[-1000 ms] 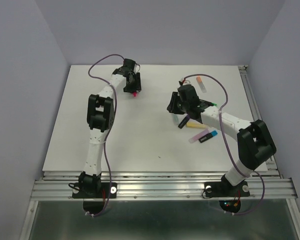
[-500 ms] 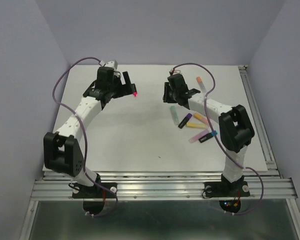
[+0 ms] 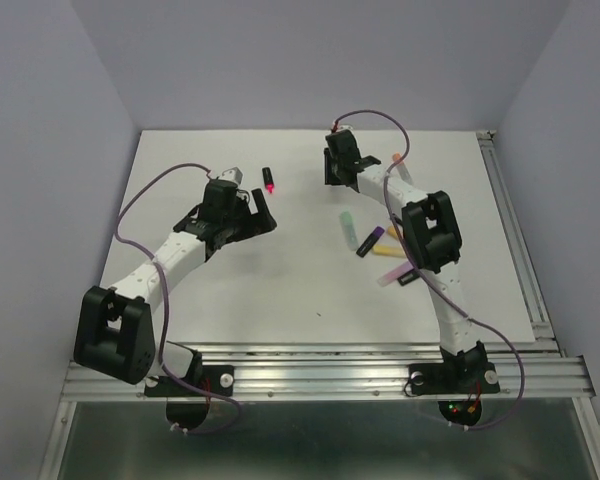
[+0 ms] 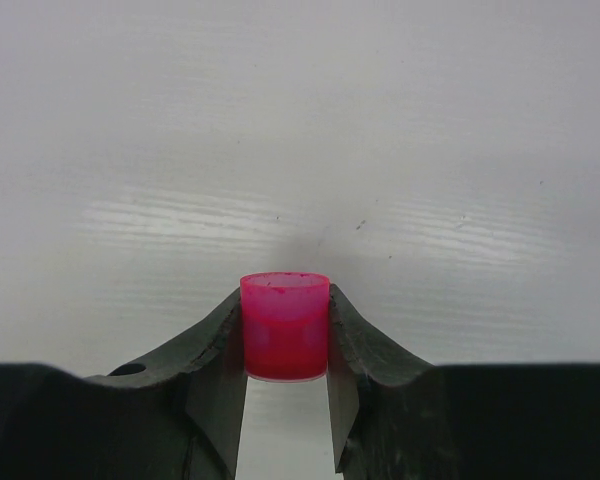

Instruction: Open the pen caps

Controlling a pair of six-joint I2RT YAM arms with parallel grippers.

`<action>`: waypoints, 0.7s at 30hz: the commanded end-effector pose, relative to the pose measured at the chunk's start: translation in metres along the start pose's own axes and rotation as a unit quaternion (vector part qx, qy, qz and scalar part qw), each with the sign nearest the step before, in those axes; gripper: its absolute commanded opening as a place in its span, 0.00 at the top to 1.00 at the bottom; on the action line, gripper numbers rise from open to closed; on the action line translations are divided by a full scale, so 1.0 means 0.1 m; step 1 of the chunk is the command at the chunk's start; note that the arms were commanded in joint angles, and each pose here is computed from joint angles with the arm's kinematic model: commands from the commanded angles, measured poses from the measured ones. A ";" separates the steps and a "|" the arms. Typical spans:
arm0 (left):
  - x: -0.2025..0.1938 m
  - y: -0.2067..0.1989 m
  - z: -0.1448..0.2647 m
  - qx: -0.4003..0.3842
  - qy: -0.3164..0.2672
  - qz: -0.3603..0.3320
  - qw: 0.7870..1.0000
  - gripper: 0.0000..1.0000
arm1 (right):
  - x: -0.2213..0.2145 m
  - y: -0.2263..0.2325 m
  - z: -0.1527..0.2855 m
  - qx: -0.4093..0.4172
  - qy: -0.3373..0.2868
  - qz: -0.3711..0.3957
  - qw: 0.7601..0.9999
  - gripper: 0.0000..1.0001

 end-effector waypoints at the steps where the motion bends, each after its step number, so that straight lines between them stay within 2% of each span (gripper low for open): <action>1: 0.20 -0.17 0.14 -0.041 -0.050 -0.006 0.998 0.01 | 0.17 -0.04 -0.13 -0.020 -0.024 0.018 0.999 0.92; 10: 0.21 -0.18 0.13 -0.041 -0.050 -0.006 0.998 0.01 | 0.08 -0.13 -0.46 -0.026 -0.017 0.023 0.999 0.90; 12: 0.21 -0.19 0.13 -0.043 -0.049 -0.006 0.998 0.01 | 0.03 -0.15 -0.50 -0.028 -0.012 0.022 0.999 0.87; 13: 0.21 -0.18 0.14 -0.042 -0.049 -0.005 0.998 0.01 | 0.03 -0.15 -0.50 -0.028 -0.012 0.019 0.999 0.83; 14: 0.21 -0.19 0.15 -0.044 -0.050 -0.006 0.998 0.01 | 0.02 -0.15 -0.51 -0.027 -0.011 0.017 0.999 0.72; 16: 0.22 -0.19 0.18 -0.044 -0.055 -0.005 0.998 0.01 | 0.05 -0.14 -0.46 -0.025 -0.011 0.013 1.000 0.57; 18: 0.23 -0.19 0.21 -0.045 -0.060 -0.002 0.997 0.01 | 0.12 -0.13 -0.37 -0.021 -0.016 0.009 1.000 0.54; 19: 0.23 -0.20 0.23 -0.046 -0.062 -0.003 0.997 0.01 | 0.17 -0.11 -0.33 -0.016 -0.022 0.007 1.000 0.47; 21: 0.25 -0.22 0.26 -0.052 -0.067 -0.002 0.996 0.01 | 0.32 -0.09 -0.18 -0.007 -0.039 0.004 0.999 0.40</action>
Point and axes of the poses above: each gripper's point midway between its finger pads, its own z axis back along the fingers, its own y axis along the line the jaws close on, x = y × z, the point moved 8 cm from there along z, back along the fingers, and after that the axes turned 6 degrees about -z, right-handed, at the moved point
